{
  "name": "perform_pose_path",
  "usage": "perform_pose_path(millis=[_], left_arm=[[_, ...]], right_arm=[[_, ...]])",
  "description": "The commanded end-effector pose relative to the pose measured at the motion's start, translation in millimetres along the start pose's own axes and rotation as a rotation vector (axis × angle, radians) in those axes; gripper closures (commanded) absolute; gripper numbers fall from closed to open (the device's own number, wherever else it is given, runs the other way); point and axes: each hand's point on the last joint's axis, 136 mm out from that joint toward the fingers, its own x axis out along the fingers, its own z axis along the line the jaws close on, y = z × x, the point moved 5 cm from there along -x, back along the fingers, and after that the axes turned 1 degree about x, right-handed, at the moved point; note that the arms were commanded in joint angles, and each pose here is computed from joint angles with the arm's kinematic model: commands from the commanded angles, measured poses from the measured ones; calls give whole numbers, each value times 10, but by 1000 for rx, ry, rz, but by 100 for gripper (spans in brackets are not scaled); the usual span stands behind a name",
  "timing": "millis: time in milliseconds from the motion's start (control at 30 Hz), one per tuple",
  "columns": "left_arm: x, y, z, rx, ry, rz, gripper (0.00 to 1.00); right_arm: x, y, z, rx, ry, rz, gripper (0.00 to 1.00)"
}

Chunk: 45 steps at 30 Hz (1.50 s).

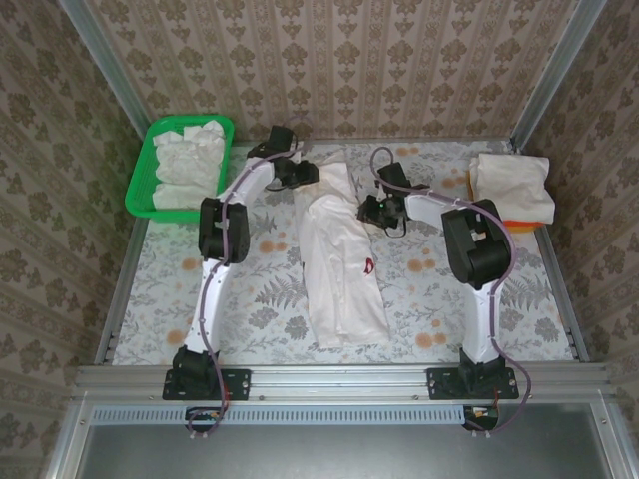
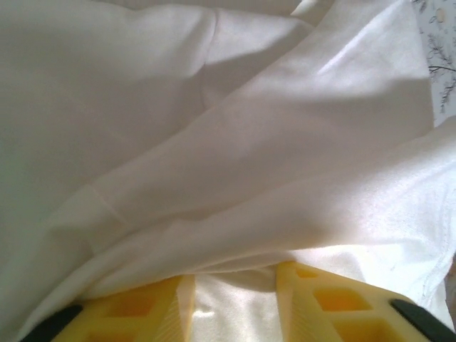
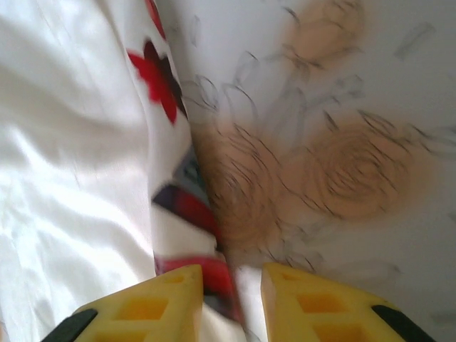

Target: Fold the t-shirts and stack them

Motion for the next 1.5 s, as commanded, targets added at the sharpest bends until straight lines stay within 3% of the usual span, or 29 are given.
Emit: perform_pose_path(millis=[0,300,500,700,867,933,1200,1467], left_arm=[[166,164,44,-30,10,86,55],[-429,-106,-426,56,60,-40,21],[-1043,-187,-731,97,84,-150,0],[-1532,123,-696,85,56,-234,0],[-1738,655,-484,46,17,-241,0],[-1804,946,-412,47,0,-230,0],[-1933,1871,-15,-20,-118,-156,0],[-1983,2049,102,-61,-145,-174,0]], right_arm=[[-256,-29,27,-3,-10,-59,66],[-868,118,127,-172,-59,-222,42],[-1202,533,295,-527,-101,-264,24],[-1403,1315,589,-1086,-137,-224,11],[-1473,2143,715,-1448,-368,-56,17],[-1491,2450,693,-1575,-398,26,19],[-1285,3035,515,-1782,-299,220,19],[-967,3109,341,-1845,-184,335,25]])
